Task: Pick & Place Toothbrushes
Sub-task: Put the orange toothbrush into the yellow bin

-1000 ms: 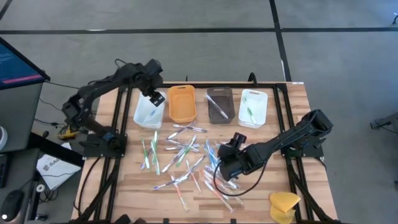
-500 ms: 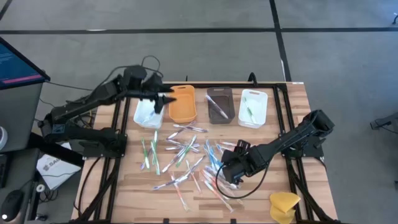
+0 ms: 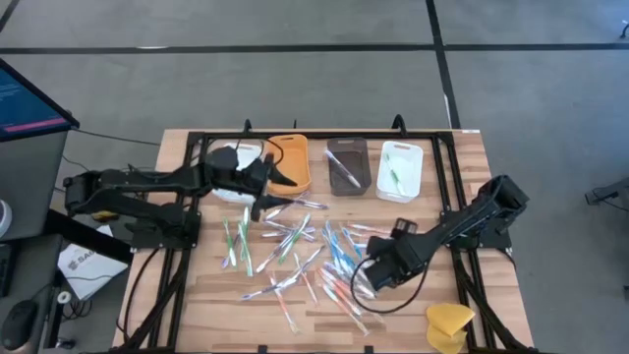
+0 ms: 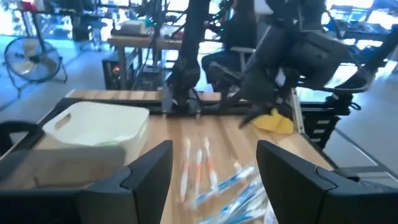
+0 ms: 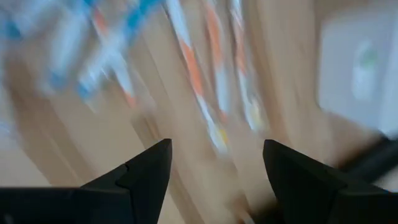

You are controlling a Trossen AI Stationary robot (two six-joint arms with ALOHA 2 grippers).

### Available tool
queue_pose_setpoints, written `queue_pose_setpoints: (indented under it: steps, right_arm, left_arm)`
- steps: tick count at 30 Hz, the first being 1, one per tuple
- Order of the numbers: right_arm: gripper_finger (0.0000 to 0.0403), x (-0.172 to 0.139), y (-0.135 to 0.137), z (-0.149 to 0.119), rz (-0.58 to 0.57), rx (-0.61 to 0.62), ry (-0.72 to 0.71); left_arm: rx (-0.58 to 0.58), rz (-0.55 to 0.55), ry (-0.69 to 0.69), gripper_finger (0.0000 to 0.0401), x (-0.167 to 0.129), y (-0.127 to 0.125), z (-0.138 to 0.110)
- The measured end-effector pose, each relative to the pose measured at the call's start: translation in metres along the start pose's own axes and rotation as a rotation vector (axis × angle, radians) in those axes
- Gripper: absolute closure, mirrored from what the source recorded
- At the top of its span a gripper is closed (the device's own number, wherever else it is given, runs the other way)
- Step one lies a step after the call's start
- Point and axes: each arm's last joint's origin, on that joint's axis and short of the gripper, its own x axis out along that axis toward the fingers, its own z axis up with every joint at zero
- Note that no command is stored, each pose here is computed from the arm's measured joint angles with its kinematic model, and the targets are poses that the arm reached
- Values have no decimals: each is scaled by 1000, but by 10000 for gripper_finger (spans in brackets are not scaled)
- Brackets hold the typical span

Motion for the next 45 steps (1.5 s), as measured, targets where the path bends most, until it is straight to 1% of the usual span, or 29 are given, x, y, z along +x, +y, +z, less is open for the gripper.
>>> queue_pose_setpoints:
  steps: [2, 4, 5, 7, 10, 12, 15, 17, 20, 21, 23, 26, 27, 29, 31, 33, 37, 39, 42, 45]
  right_arm:
    - [155, -1, -4, -7, -62, -12, 46]
    - [155, -2, -11, -13, -134, 4, 95]
    - [155, -1, -12, -13, -134, 15, 98]
    - [155, 3, -16, -14, -101, 17, 112]
    - [155, 6, -27, -23, -126, 40, 149]
    - [155, 16, -31, -33, -134, 25, 175]
    - [155, 21, -46, -55, -136, 39, 203]
    - [155, 27, -55, -72, -143, 106, 208]
    - [155, 27, -73, -94, -75, 299, 207]
    - [155, 27, -76, -99, -26, 362, 192]
    - [155, 23, -77, -106, 138, 437, 125]
    - [155, 19, -73, -109, 377, 442, -35]
    - [155, 18, -72, -109, 433, 421, -93]
    - [154, 19, -68, -108, 504, 351, -182]
    - [154, 22, -63, -108, 522, 262, -234]
    - [154, 25, -60, -108, 517, 226, -246]
    - [154, 35, -46, -105, 512, 221, -247]
    - [154, 39, -39, -103, 516, 252, -239]
    - [154, 48, -29, -97, 484, 292, -217]
    - [154, 60, -22, -89, 419, 256, -204]
  left_arm:
    - [-8, -7, 24, 174, 0, -2, -7]
    - [-14, -13, 36, 174, 1, -4, -12]
    - [-14, -17, 38, 174, 1, -6, -13]
    - [-17, -27, 53, 174, 1, -8, -17]
    - [-14, -37, 53, 174, 1, -10, -19]
    - [-15, -38, 57, 174, 1, -11, -20]
    - [-20, -44, 72, 174, 1, -13, -26]
    - [-23, -49, 86, 174, 1, -14, -31]
    - [-29, -53, 104, 174, 0, -15, -37]
    - [-30, -54, 108, 174, 0, -15, -39]
    - [-30, -53, 109, 174, -1, -15, -40]
    - [-30, -54, 108, 174, -1, -15, -40]
    - [-28, -54, 104, 174, -1, -15, -40]
    - [-28, -54, 102, 174, -1, -15, -39]
    - [-28, -54, 102, 174, -1, -15, -39]
    - [-28, -54, 102, 174, -1, -15, -39]
    - [-27, -54, 101, 174, -1, -15, -39]
    - [-27, -54, 101, 174, -1, -15, -39]
    - [-26, -60, 101, 174, 0, -17, -39]
    - [-23, -74, 99, 174, 1, -20, -39]
